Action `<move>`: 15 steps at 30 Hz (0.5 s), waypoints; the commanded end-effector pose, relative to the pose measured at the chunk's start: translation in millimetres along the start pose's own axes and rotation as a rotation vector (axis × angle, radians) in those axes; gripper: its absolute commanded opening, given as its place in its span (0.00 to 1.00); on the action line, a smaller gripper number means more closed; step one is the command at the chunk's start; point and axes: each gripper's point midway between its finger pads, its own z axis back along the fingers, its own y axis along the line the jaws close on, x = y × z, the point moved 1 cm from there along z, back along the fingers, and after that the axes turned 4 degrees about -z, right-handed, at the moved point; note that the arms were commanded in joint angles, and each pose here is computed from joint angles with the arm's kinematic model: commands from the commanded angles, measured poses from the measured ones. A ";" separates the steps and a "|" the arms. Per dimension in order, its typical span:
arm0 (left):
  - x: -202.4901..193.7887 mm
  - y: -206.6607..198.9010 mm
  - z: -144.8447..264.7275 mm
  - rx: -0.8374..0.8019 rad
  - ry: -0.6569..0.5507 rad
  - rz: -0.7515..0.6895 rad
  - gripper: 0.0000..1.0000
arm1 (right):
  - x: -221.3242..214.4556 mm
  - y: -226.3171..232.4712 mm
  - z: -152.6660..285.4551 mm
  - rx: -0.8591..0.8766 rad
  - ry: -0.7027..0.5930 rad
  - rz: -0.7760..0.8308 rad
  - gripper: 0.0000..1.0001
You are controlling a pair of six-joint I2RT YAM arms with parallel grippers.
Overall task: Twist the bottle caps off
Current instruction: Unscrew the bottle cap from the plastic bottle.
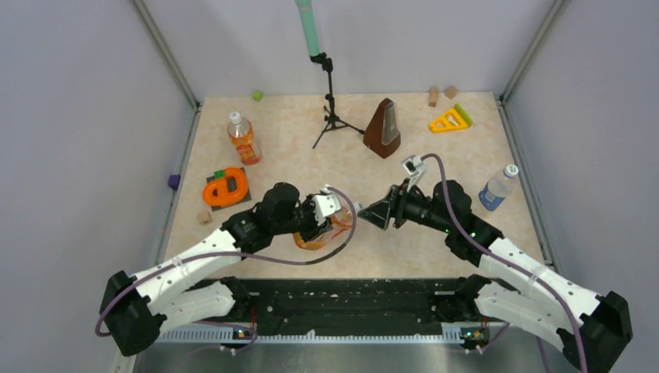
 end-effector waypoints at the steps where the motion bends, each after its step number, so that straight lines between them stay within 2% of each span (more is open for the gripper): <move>1: 5.9 19.8 8.3 0.170 -0.006 -0.108 0.00 | 31.8 20.5 3.0 0.031 -0.136 -0.088 0.61; 8: 15.2 18.1 7.4 0.203 -0.071 -0.172 0.00 | 28.4 10.5 -9.1 -0.005 -0.122 -0.171 0.59; 15: 13.3 19.0 1.5 0.204 -0.050 -0.184 0.00 | 21.8 5.4 -22.2 -0.012 -0.075 -0.199 0.53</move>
